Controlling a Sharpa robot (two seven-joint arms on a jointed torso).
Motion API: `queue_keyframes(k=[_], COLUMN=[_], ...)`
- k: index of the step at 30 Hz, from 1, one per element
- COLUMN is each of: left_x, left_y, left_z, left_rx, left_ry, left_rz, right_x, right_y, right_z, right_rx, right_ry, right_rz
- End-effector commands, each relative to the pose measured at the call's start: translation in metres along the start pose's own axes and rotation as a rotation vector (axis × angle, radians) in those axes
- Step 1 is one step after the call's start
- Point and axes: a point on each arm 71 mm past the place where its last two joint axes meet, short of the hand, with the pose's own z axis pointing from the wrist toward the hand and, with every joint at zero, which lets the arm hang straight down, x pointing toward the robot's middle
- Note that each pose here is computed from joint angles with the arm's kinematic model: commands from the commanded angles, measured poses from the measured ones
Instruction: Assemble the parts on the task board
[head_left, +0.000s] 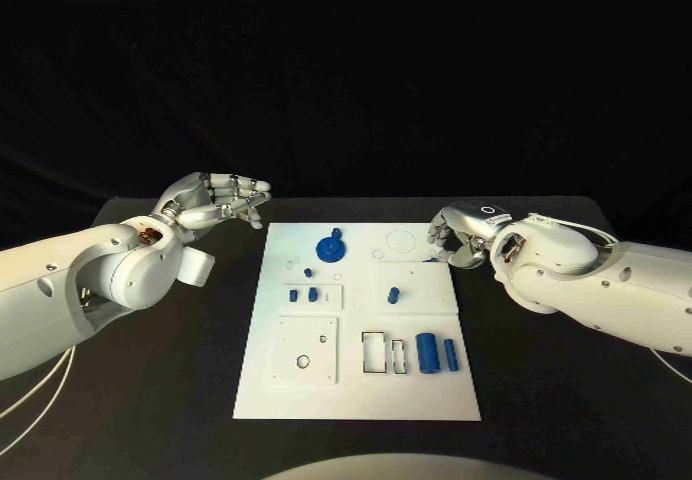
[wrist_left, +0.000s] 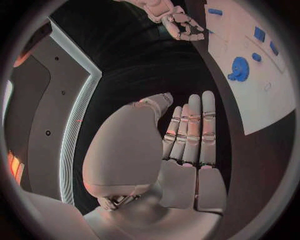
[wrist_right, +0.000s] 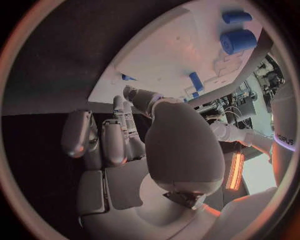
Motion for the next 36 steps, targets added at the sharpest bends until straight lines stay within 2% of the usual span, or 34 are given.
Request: queue_keyframes(k=[1,10,25,36], left_x=[0.0019,0.0019,0.0022,0.0025], left_y=[-0.0006,-0.0004,-0.0008,-0.001], left_z=[0.0005,0.0006,-0.0002,-0.0006], left_rx=[0.004,0.003,0.004,0.004], left_ry=[0.018,0.018,0.019,0.02], left_rz=[-0.007,-0.007,-0.008,-0.008], right_x=[0.004,0.006,0.016,0.018], right_y=[-0.002,0.001,0.005,0.005], right_z=[0.0,0.001,0.005,0.009], right_rx=[-0.02,-0.026,-0.026,-0.025], right_ry=[0.038,0.026,0.05,0.041], right_rz=[-0.023,-0.026,-0.025,-0.042])
